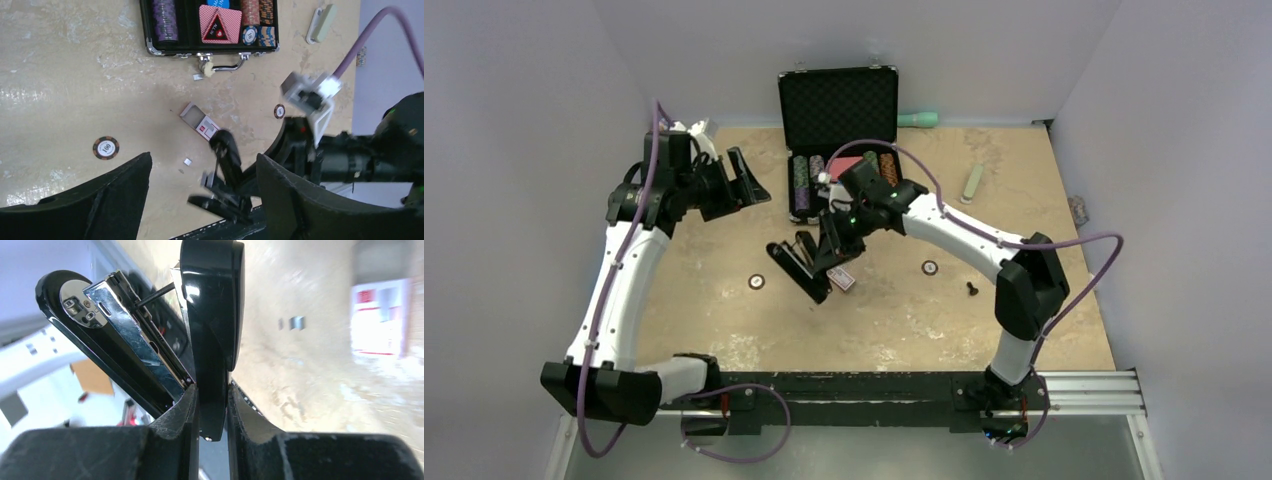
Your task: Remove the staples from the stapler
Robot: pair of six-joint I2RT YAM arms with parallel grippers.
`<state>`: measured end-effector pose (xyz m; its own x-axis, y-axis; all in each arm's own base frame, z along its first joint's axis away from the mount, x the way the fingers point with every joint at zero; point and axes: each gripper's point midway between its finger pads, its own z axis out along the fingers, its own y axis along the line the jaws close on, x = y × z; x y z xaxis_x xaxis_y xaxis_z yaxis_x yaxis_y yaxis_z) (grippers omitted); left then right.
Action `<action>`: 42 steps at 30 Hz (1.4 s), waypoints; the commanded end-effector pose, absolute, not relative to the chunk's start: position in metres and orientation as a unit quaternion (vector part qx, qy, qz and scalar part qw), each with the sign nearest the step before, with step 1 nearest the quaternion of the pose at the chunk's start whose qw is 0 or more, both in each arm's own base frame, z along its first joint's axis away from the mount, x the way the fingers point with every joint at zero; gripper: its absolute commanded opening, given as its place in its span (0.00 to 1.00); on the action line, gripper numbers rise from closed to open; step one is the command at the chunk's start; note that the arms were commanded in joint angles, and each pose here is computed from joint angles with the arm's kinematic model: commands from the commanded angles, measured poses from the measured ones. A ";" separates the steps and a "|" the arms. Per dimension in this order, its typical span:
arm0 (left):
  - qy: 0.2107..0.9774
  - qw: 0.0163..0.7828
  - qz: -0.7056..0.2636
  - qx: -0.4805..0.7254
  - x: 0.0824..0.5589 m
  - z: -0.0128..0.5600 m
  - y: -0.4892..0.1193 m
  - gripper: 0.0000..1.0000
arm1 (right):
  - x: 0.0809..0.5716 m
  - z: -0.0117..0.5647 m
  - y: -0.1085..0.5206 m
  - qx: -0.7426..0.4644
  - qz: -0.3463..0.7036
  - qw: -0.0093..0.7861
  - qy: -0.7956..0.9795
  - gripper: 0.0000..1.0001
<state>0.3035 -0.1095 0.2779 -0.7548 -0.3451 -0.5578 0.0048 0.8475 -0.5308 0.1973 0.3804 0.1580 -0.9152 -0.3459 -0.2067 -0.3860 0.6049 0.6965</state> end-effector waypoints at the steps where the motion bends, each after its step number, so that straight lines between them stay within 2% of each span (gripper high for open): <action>1: 0.896 0.351 -0.254 -0.095 0.283 0.284 -0.102 0.82 | 0.239 0.199 0.357 -0.172 0.360 0.114 0.910 0.00; 9: 0.905 0.341 -0.231 -0.104 0.236 0.252 -0.088 0.83 | 0.286 0.192 0.301 -0.063 0.270 0.186 0.943 0.00; 20: 0.909 0.346 -0.208 -0.108 0.187 0.213 -0.075 0.84 | 0.297 0.169 0.231 0.020 0.177 0.225 0.958 0.00; 30: 0.906 0.352 -0.210 -0.107 0.175 0.193 -0.075 0.84 | 0.317 0.160 0.152 0.118 0.085 0.266 0.953 0.00; 37: 0.900 0.363 -0.212 -0.113 0.176 0.187 -0.074 0.83 | 0.354 0.158 0.095 0.210 0.013 0.287 0.934 0.00; 42: 0.899 0.366 -0.212 -0.111 0.177 0.187 -0.074 0.83 | 0.388 0.149 0.076 0.245 -0.030 0.278 0.928 0.00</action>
